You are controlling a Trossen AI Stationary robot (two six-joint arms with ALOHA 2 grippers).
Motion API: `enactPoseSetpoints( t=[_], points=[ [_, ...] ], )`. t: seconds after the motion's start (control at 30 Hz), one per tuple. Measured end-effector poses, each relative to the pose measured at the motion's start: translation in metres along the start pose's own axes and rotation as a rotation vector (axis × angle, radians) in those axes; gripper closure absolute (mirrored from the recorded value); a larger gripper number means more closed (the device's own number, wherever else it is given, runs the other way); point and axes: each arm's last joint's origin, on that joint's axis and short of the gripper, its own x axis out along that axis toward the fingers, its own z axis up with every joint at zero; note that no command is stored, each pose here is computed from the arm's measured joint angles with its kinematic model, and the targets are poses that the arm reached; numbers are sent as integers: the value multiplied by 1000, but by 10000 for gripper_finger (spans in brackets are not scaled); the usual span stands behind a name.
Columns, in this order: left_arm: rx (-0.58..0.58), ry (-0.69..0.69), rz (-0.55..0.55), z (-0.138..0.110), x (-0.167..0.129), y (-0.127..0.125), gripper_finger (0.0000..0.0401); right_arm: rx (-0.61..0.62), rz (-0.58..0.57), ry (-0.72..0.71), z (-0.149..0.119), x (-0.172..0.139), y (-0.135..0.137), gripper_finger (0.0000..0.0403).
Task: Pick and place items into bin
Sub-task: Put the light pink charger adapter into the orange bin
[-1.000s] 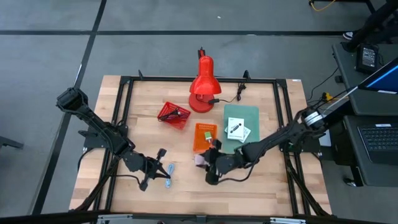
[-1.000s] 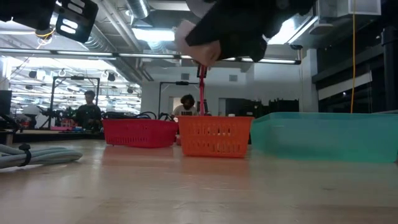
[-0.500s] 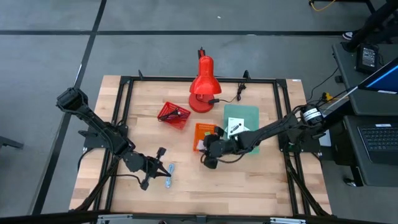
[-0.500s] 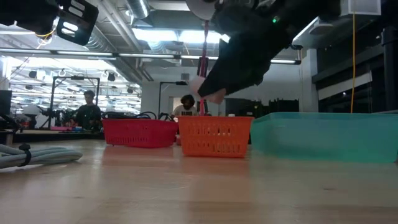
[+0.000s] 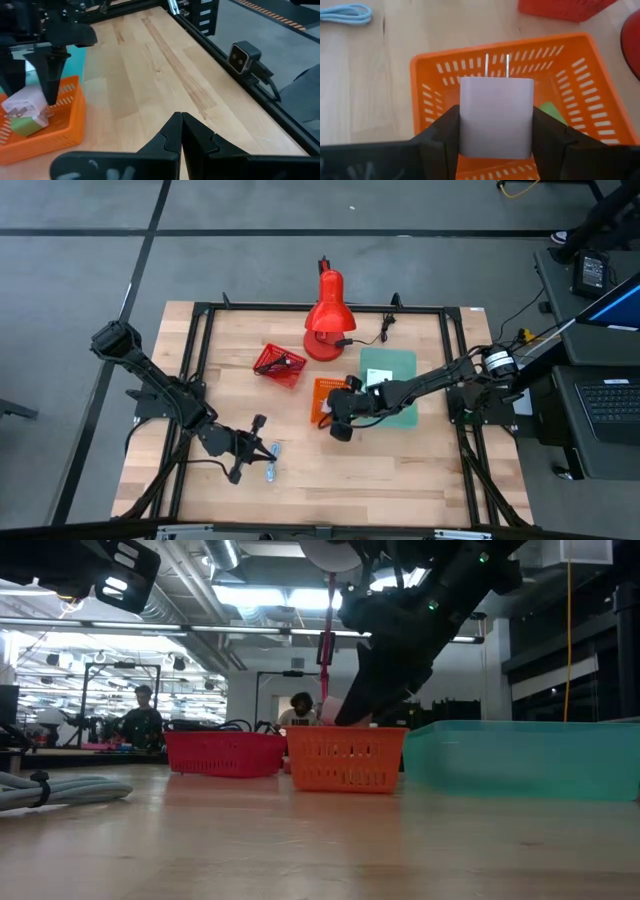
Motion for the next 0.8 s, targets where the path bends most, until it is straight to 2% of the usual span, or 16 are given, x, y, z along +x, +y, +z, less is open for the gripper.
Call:
enactPoseSetpoints(
  t=[0.33, 0.47, 0.8],
  points=[
    [59, -9, 137, 1, 0, 4, 398, -29, 7, 27, -4, 3, 0, 211],
    [60, -11, 143, 1, 0, 4, 398, -72, 8, 25, -4, 3, 0, 208],
    [59, -12, 144, 1, 0, 4, 398, -71, -1, 22, -3, 3, -1, 206]
  ],
)
